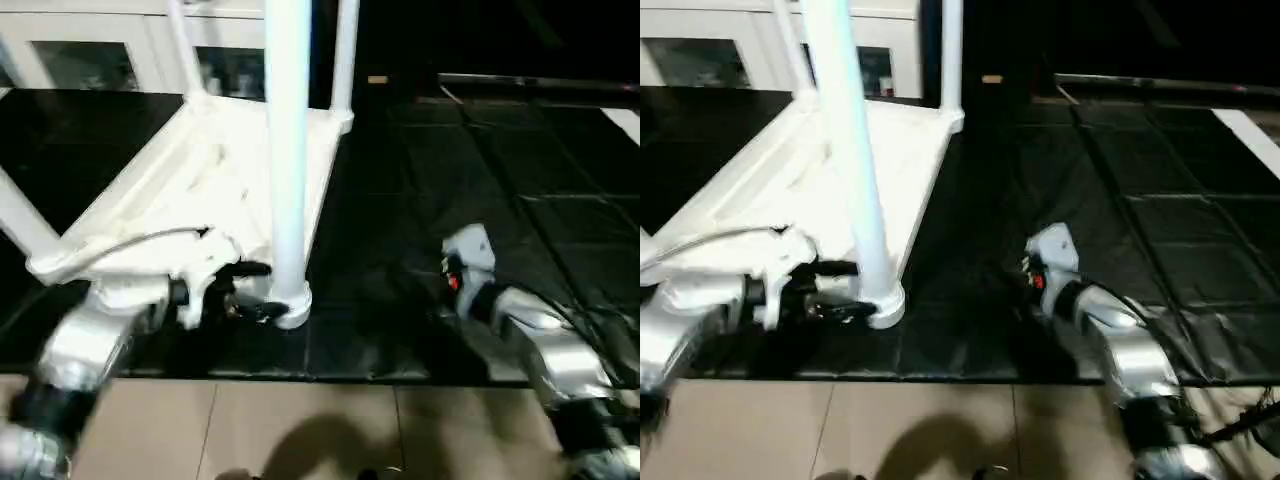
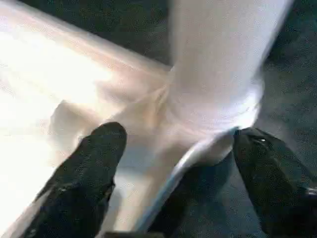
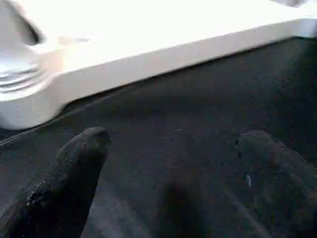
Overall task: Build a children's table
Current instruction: Rotate table base
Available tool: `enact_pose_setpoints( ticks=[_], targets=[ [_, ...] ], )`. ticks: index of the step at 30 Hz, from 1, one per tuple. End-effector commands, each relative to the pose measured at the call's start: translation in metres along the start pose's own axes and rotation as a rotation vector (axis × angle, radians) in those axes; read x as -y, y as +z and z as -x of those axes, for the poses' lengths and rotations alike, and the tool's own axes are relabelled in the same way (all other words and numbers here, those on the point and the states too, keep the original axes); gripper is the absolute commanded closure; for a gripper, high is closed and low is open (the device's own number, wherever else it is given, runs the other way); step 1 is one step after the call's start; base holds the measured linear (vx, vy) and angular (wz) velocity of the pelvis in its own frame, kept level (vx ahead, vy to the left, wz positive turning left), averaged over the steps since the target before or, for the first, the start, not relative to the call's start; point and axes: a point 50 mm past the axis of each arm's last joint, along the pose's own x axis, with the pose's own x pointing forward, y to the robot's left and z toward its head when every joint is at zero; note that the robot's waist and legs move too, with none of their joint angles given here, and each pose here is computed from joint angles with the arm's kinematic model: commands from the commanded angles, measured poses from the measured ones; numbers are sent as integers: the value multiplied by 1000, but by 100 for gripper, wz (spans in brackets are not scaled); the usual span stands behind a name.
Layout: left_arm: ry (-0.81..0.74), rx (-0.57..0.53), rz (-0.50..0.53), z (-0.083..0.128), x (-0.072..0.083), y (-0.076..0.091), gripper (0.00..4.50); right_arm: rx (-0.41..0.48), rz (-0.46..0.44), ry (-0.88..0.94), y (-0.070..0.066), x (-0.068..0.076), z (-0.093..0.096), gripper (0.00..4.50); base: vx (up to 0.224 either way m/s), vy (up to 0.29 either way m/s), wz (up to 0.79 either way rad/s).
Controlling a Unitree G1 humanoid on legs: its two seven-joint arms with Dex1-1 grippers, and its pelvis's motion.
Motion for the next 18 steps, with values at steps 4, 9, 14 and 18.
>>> enact_pose_setpoints(
  ticks=[4, 9, 14, 18],
  targets=[
    [-70, -95, -83, 1, -9, -2, 120, -32, 16, 160, 7, -11, 12, 0, 0, 0, 0],
    [-104, -139, -131, 0, -18, -2, 162, -83, 11, 319, 11, -25, 25, 0, 0, 0, 0],
    [-109, -154, -140, -1, -23, -2, 202, -96, 4, 368, 14, -29, 30, 0, 0, 0, 0],
    [-139, -158, -131, -2, -25, -4, 242, -111, -4, 389, 16, -32, 33, 0, 0, 0, 0]
  ],
)
